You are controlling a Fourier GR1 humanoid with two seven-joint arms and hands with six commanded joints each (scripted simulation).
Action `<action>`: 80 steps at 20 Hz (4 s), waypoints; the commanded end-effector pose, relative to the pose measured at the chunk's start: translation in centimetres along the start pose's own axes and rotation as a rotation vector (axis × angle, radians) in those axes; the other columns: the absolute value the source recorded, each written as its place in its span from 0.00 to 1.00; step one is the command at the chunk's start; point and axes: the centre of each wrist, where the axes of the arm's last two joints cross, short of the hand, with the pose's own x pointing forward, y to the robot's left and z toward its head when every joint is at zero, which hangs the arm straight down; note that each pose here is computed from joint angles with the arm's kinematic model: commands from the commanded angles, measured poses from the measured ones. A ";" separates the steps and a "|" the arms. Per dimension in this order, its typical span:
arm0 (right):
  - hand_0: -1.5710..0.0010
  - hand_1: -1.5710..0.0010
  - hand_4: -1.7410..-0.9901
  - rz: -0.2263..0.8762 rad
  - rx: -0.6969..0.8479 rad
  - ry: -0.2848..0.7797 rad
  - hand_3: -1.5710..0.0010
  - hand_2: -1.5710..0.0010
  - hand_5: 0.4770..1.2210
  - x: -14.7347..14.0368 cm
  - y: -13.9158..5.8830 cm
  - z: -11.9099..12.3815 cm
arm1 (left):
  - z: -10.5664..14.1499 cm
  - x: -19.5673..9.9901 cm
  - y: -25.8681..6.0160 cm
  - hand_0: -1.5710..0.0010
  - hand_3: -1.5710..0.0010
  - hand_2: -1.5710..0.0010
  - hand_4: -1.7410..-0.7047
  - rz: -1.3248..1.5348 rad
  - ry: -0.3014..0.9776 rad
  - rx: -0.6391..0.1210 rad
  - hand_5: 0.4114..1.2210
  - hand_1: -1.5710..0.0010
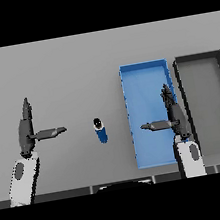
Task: Pick up the blue pipe and place it into the blue bin.
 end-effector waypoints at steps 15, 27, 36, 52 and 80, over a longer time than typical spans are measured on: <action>1.00 1.00 0.74 0.271 0.127 -0.064 1.00 1.00 0.17 1.3 -0.8 3.0 | 1.1 1.2 3.5 1.00 1.00 1.00 0.63 -0.144 -0.075 -0.433 0.24 1.00; 1.00 1.00 0.70 0.277 0.156 -0.086 1.00 1.00 0.19 1.2 -0.2 3.2 | 4.9 1.2 -3.3 1.00 1.00 1.00 0.55 -0.141 -0.090 -0.805 0.08 1.00; 1.00 1.00 0.69 0.270 0.142 -0.091 1.00 1.00 0.19 1.7 -0.1 3.5 | 3.8 -0.6 -8.9 1.00 1.00 1.00 0.53 -0.093 -0.056 -0.848 0.07 1.00; 1.00 1.00 0.73 0.269 0.121 -0.070 1.00 1.00 0.17 1.8 -0.9 3.7 | 2.4 -2.0 -16.3 0.68 0.55 0.53 0.31 0.083 -0.067 -0.864 0.55 0.57; 1.00 1.00 0.75 0.268 0.101 -0.072 1.00 1.00 0.17 1.3 -1.6 3.9 | 4.3 5.6 -18.4 0.00 0.05 0.00 0.00 0.095 -0.303 -0.915 1.00 0.00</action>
